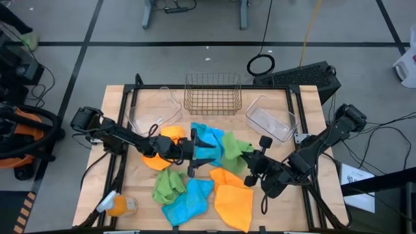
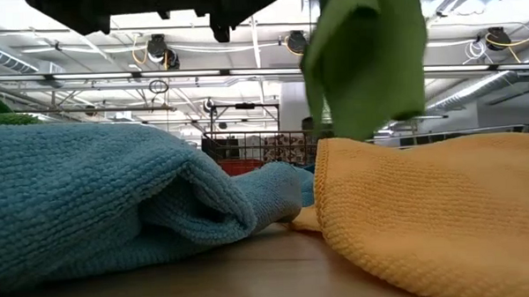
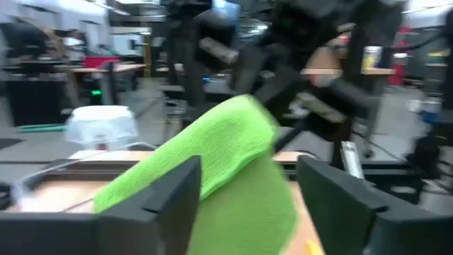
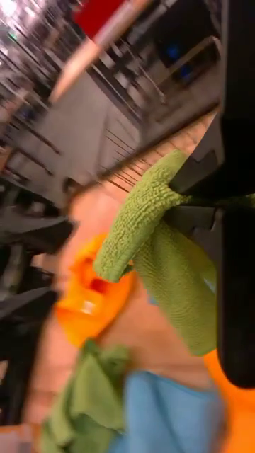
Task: Sort microfiber towel by color & place in baskets
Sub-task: Put the right green towel into the right transparent bin
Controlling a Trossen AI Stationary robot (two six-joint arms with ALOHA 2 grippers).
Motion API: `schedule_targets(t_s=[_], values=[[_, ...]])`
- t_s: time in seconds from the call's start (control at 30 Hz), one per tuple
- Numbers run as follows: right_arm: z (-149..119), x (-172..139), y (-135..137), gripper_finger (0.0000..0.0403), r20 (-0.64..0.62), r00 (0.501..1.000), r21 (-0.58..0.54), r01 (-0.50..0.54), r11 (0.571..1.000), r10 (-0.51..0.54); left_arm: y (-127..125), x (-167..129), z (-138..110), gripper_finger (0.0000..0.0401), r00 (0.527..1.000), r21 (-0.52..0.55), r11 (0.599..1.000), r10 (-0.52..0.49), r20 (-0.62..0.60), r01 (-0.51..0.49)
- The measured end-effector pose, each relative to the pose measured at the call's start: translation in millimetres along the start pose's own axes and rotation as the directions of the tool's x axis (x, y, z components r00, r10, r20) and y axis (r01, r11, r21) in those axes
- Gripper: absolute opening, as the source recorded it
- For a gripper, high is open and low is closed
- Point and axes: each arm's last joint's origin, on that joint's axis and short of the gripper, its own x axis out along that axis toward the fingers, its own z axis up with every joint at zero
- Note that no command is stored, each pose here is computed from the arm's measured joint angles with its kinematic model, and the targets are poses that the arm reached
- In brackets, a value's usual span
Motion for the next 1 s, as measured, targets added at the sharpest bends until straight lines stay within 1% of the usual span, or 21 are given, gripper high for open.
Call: schedule_targets(t_s=[0.07, 0.2, 0.23, 0.33, 0.4, 0.47, 0.53, 0.7, 0.83, 0.87, 0.93, 1.0], values=[[5.6, 1.2, 0.1, 0.0, 0.036, 0.999, -0.004, 0.022, 1.0, -0.022, -0.8, 3.5, 5.9, 0.0291, 0.999, 0.014, 1.0, 0.026, 0.021, -0.026], [14.5, 5.8, -1.7, 0.0, 0.077, 0.996, 0.003, 0.05, 0.999, -0.05, -4.9, 9.9, 12.7, 0.0344, 0.999, 0.018, 1.0, 0.021, 0.042, -0.022], [16.2, 7.3, -2.4, 0.0, 0.083, 0.995, 0.002, 0.054, 0.999, -0.054, -6.3, 12.4, 13.2, 0.0353, 0.999, 0.021, 1.0, 0.019, 0.049, -0.02], [20.2, 10.2, -3.9, 0.0, 0.097, 0.993, -0.011, 0.064, 0.998, -0.062, -11.0, 16.7, 10.6, 0.0374, 0.999, 0.079, 0.997, 0.017, 0.037, -0.02], [22.4, 11.4, -4.5, 0.0, 0.105, 0.993, -0.014, 0.063, 0.998, -0.061, -12.8, 22.7, 9.1, 0.0381, 0.998, 0.105, 0.993, 0.044, 0.041, -0.048], [23.4, 12.7, -4.8, 0.0, 0.106, 0.993, -0.019, 0.051, 0.999, -0.049, -11.9, 27.0, 5.9, 0.0384, 0.994, 0.153, 0.983, 0.103, 0.029, -0.106], [23.9, 14.0, -5.0, 0.0001, 0.105, 0.994, -0.017, 0.036, 0.999, -0.034, -8.9, 33.9, 2.2, 0.0385, 0.99, 0.183, 0.973, 0.137, 0.025, -0.139], [24.2, 14.0, -4.7, 0.0002, 0.106, 0.994, -0.016, 0.022, 1.0, -0.02, -5.7, 46.7, -15.0, 0.0385, 0.993, 0.19, 0.975, 0.117, -0.016, -0.112], [24.2, 14.0, -4.5, 0.0003, 0.105, 0.994, -0.016, 0.016, 1.0, -0.014, -0.7, 54.4, -27.9, 0.038, 0.991, 0.199, 0.973, 0.127, -0.045, -0.116], [24.2, 14.0, -4.5, 0.0003, 0.105, 0.994, -0.016, 0.017, 1.0, -0.015, 0.4, 55.7, -30.3, 0.0375, 0.99, 0.203, 0.972, 0.13, -0.053, -0.117], [24.2, 14.0, -4.5, 0.0003, 0.105, 0.994, -0.014, 0.016, 1.0, -0.014, 1.3, 58.6, -32.1, 0.0358, 0.993, 0.202, 0.975, 0.101, -0.054, -0.089], [24.2, 14.0, -4.4, 0.0003, 0.105, 0.994, -0.012, 0.014, 1.0, -0.012, 1.2, 59.6, -31.3, 0.0327, 0.997, 0.2, 0.979, 0.06, -0.051, -0.048]])
